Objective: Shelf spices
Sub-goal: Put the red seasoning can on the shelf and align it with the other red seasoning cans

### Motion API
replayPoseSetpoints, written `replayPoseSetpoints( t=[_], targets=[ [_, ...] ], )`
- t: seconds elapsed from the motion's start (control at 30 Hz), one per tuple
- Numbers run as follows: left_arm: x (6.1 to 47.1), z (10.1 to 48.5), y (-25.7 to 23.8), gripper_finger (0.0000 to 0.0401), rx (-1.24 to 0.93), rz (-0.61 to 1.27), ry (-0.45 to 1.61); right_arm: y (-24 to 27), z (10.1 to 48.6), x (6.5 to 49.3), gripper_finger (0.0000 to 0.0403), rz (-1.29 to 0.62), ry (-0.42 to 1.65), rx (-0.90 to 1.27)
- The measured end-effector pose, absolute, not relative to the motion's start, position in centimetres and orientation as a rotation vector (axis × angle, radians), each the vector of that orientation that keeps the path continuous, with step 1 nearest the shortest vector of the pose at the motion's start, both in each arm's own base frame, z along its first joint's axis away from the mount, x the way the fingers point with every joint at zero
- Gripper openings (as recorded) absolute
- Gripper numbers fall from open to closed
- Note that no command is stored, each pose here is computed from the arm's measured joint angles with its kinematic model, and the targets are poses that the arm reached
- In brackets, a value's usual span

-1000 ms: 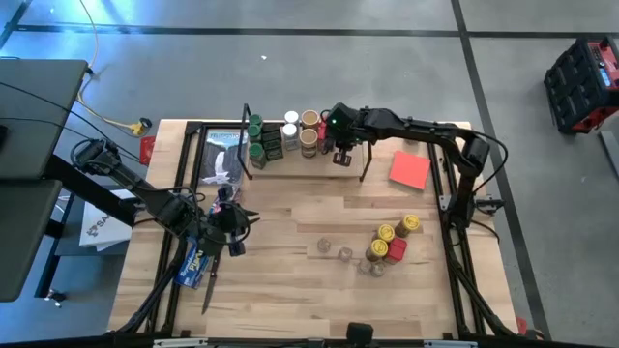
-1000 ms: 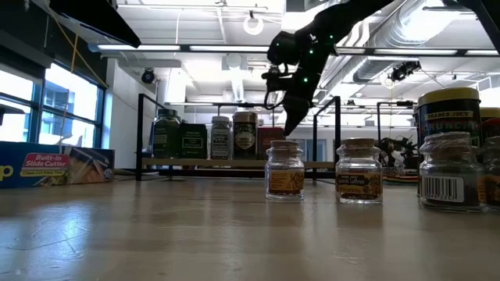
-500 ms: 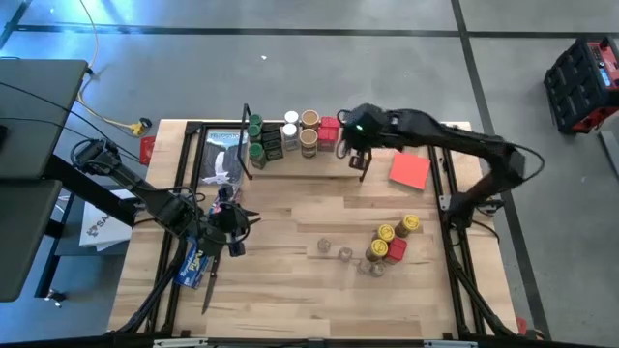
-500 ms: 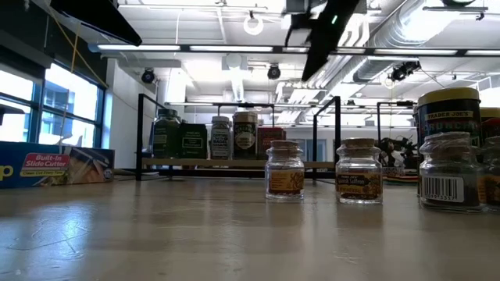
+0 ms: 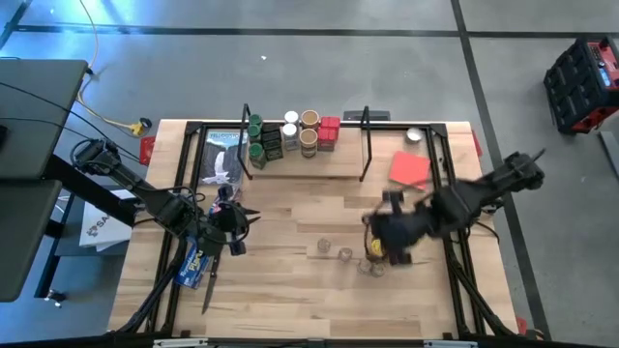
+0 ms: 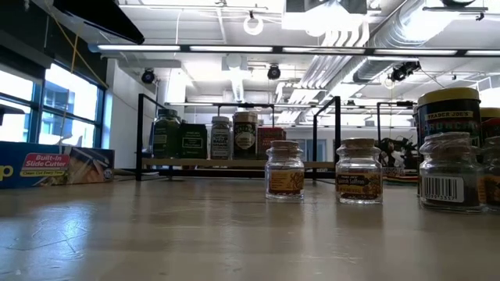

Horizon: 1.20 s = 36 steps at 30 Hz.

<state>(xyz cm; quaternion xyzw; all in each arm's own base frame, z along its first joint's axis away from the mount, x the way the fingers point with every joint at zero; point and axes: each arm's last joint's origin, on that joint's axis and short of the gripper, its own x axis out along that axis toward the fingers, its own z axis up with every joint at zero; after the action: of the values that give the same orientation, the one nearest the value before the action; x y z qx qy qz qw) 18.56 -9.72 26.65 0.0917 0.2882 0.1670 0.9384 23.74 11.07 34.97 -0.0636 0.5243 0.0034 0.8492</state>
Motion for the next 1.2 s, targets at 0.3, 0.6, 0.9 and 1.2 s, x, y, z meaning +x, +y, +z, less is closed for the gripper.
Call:
replayPoseSetpoints(
  t=[0.3,0.6,0.9,1.2],
  targets=[
    [18.7,26.8,-9.8,0.0053,0.198,0.332,0.579,16.8,31.9,22.5,0.0065,0.117,1.342,-0.021],
    [18.7,26.8,-9.8,0.0053,0.198,0.332,0.579,18.1,28.1,23.2,0.0202,0.286,1.58,-0.391],
    [18.7,26.7,-9.8,0.0053,0.192,0.331,0.58,16.7,25.4,24.4,0.0272,0.463,1.667,-0.571],
    [18.7,26.7,-9.8,0.0053,0.189,0.326,0.582,16.2,22.1,23.7,0.0277,0.544,1.679,-0.672]
  ],
)
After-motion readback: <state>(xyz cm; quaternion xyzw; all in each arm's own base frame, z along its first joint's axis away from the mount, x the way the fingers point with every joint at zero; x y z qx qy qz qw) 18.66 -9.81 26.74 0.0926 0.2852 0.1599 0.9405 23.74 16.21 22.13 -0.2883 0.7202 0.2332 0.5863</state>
